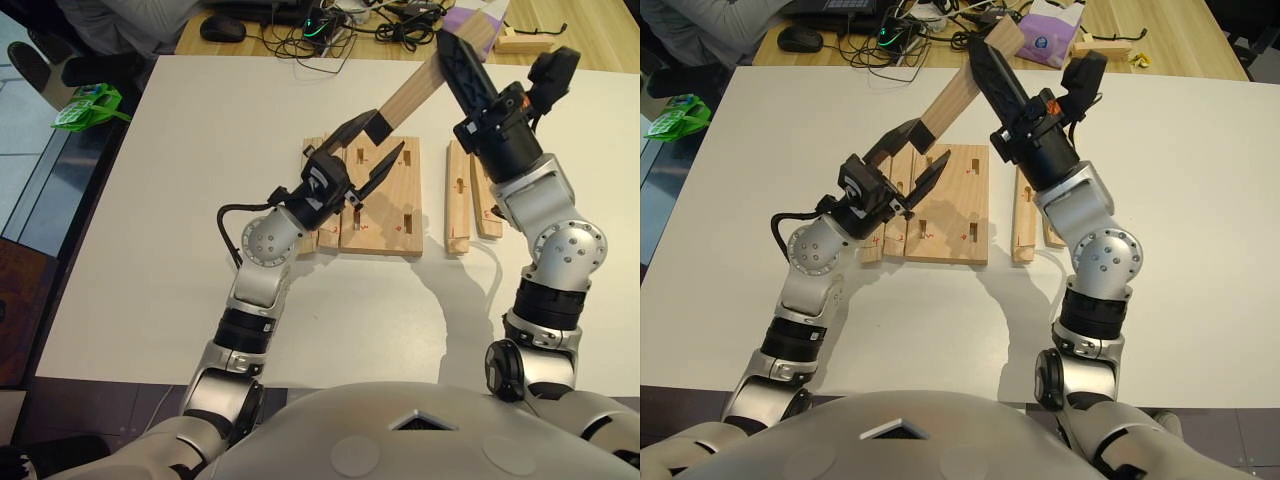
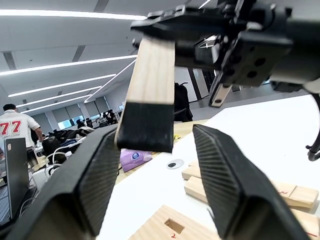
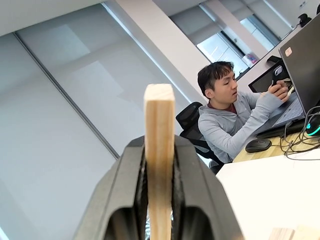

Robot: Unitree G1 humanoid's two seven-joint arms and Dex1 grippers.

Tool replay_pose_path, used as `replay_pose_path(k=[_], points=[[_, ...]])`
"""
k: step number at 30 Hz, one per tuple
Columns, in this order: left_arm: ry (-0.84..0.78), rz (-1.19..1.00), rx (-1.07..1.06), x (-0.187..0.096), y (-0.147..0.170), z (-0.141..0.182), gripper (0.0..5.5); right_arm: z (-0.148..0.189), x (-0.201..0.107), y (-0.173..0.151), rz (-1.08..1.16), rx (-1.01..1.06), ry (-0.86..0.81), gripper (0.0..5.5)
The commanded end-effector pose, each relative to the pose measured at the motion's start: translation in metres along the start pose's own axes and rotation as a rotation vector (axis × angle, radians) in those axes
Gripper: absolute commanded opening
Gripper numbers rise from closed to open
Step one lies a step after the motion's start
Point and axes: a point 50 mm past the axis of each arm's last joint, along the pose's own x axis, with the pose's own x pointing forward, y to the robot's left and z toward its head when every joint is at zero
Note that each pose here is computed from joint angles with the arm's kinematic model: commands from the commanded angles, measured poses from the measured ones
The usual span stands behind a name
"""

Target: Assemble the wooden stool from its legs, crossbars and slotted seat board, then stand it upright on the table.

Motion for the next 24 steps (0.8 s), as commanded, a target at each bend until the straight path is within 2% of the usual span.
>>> replay_pose_path(k=[1, 6, 14, 24], points=[[0.08, 0.086, 0.054, -0.009, 0.013, -0.014, 3.11, 0.004, 0.001, -0.002, -0.026, -0.045, -0.017, 0.39], [0.122, 0.192, 0.089, -0.018, 0.032, -0.019, 3.17, 0.012, -0.005, -0.011, -0.115, -0.182, -0.031, 0.39], [0.123, 0.262, 0.091, -0.022, 0.041, -0.018, 3.17, 0.026, -0.014, -0.025, -0.286, -0.403, -0.085, 0.39], [0.136, 0.294, 0.091, -0.026, 0.046, -0.018, 3.17, 0.018, -0.03, -0.039, -0.418, -0.615, -0.051, 0.39]])
